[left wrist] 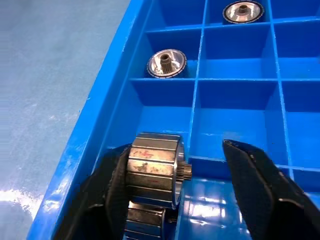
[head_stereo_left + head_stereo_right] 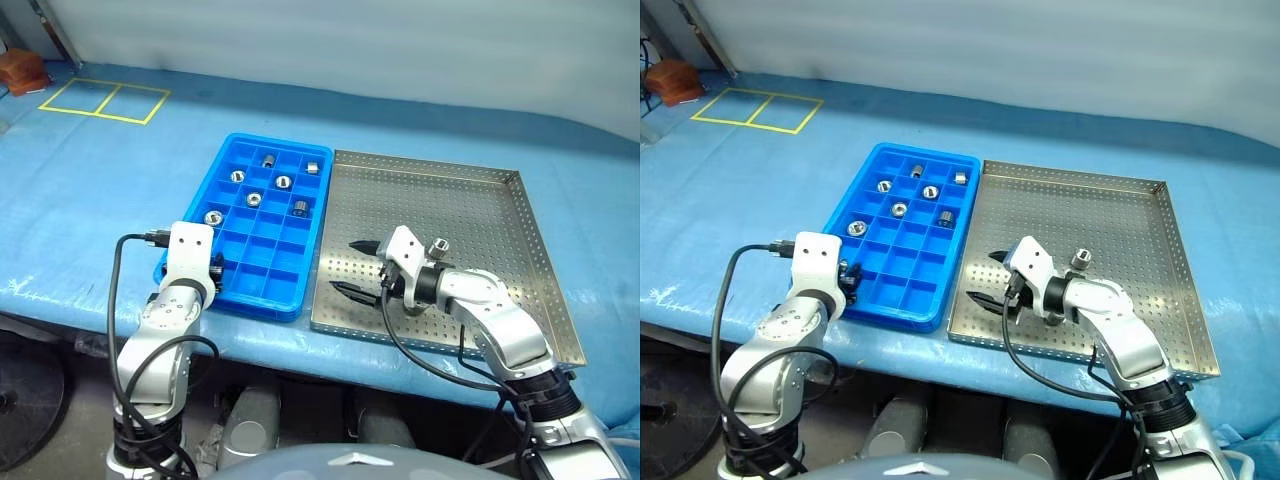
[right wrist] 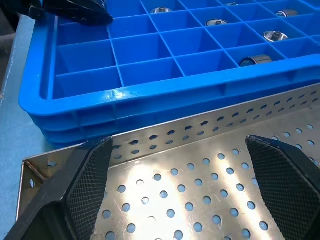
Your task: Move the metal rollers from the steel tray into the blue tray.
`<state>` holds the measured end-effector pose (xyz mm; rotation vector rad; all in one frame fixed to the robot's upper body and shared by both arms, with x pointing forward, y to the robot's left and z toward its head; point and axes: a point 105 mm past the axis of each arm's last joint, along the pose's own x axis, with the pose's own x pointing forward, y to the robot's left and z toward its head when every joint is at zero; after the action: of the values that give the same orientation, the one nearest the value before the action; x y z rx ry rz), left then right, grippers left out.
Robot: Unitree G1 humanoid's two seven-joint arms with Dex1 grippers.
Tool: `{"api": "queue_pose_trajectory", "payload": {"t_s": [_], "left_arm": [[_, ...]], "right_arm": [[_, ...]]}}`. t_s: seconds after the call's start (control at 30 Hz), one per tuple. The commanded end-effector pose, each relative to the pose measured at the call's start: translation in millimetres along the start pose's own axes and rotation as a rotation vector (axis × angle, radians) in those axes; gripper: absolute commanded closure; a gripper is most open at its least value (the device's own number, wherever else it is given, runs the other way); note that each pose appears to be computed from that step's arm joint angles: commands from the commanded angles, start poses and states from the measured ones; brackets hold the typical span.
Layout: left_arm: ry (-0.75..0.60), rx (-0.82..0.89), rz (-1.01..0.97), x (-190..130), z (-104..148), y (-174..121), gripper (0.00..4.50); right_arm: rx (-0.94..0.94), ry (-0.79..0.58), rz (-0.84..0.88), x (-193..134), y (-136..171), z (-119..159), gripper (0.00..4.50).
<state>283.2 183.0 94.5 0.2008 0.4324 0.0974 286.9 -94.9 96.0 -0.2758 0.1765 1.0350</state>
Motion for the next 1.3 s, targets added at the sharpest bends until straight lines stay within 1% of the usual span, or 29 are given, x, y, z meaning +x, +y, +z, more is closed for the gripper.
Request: {"api": "queue_pose_trajectory", "payload": {"t_s": [0.03, 0.07, 0.13, 0.27, 0.33, 0.4, 0.47, 0.57, 0.7, 0.77, 0.87, 0.93, 1.13, 1.3], "left_arm": [[-0.026, 0.000, -0.017, -2.2, 5.2, -3.7, 2.34], [-0.031, 0.002, -0.012, -2.3, 6.4, -2.7, 2.49], [-0.043, 0.011, -0.004, -2.9, 8.5, -1.2, 3.10], [-0.078, 0.009, 0.025, -3.9, 14.6, 3.0, 3.10], [-0.093, 0.017, 0.034, -4.9, 17.1, 4.1, 3.23], [-0.116, 0.034, 0.050, -6.4, 21.3, 5.5, 3.23], [-0.201, 0.012, 0.053, -9.9, 36.0, 5.1, 3.23], [-0.379, -0.027, 0.037, -20.9, 67.1, 2.6, 3.23], [-0.517, -0.059, 0.028, -31.9, 90.5, 3.8, 3.23], [-0.590, -0.131, -0.040, -40.3, 103.4, -3.4, 3.23], [-0.618, -0.327, -0.237, -47.8, 110.9, -24.7, 3.23], [-0.605, -0.469, -0.341, -47.9, 110.7, -34.0, 3.23], [-0.566, -0.870, -0.581, -43.7, 109.8, -47.5, 3.23], [-0.526, -1.055, -0.715, -39.4, 107.0, -56.4, 3.23]], "right_arm": [[-0.042, -0.041, -0.022, -2.6, -2.8, 12.1, 0.00], [-0.042, -0.041, -0.023, -2.0, -3.2, 12.1, 0.00], [-0.045, -0.038, -0.026, -1.0, -3.1, 11.1, 0.00], [-0.053, -0.032, -0.034, -0.2, -4.0, 9.6, 0.00], [-0.053, -0.032, -0.034, -0.2, -4.5, 9.0, 0.00], [-0.053, -0.032, -0.035, -0.3, -4.7, 8.6, 0.00], [-0.054, -0.031, -0.036, -0.1, -4.8, 8.5, 0.00], [-0.053, -0.034, -0.038, 0.5, -4.9, 8.8, 0.00], [-0.049, -0.039, -0.064, 0.8, -8.3, 8.8, 0.00], [-0.042, -0.049, -0.085, 0.5, -10.7, 9.8, 0.00], [0.011, -0.113, -0.124, -0.8, -15.6, 18.5, 0.00], [0.069, -0.184, -0.134, -2.9, -17.2, 28.5, 0.00], [0.173, -0.339, -0.126, -14.0, -15.8, 50.1, 0.00], [0.203, -0.401, -0.126, -22.2, -15.5, 60.0, 0.00]]}}
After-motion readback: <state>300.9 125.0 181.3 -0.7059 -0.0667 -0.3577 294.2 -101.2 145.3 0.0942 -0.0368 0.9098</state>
